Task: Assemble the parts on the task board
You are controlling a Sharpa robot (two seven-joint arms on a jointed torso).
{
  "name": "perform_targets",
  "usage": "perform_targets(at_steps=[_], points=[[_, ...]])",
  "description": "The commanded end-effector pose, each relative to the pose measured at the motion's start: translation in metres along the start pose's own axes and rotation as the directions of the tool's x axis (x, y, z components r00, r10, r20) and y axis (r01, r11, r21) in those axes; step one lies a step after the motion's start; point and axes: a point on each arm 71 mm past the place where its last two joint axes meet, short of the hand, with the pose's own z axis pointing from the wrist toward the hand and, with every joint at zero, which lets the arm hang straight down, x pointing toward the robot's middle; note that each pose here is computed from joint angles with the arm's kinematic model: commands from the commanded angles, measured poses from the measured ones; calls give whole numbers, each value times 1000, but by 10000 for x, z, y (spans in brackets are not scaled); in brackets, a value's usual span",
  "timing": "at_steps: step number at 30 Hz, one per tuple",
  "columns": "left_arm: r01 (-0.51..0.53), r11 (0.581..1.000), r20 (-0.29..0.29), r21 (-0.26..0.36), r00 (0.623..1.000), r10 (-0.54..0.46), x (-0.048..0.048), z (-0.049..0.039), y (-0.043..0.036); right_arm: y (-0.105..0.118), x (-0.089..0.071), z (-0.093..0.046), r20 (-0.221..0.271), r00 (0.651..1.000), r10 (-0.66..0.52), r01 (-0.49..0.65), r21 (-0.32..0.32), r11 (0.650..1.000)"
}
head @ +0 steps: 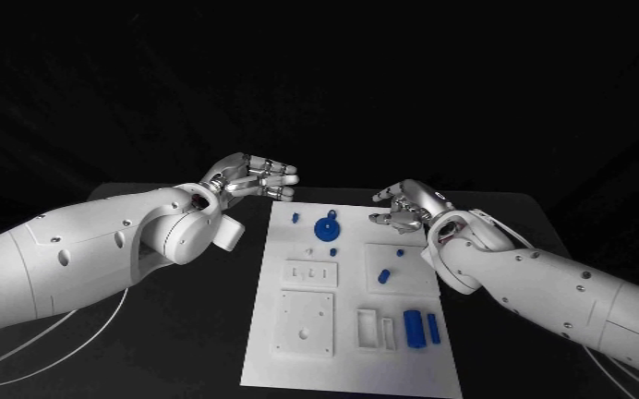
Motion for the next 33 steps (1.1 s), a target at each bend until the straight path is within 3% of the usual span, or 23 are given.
perform_targets(at_steps=[1,7,13,22,33], points=[[3,1000,-5,9,1000,-3,-11,4,-7,-93,-47,-49,-82,984,157,-161,-44,986],[-1,1000,6,5,1000,1,-62,9,9,-354,-188,-131,-121,936,329,-330,11,944],[-4,1000,14,2,1000,4,-102,18,23,-541,-278,-177,-111,888,447,-442,66,895],[-5,1000,14,-4,1000,5,-127,29,37,-864,-369,-184,-78,873,482,-470,135,872],[-3,1000,6,-11,1000,3,-128,39,46,-1105,-409,-157,-26,895,445,-432,195,881]])
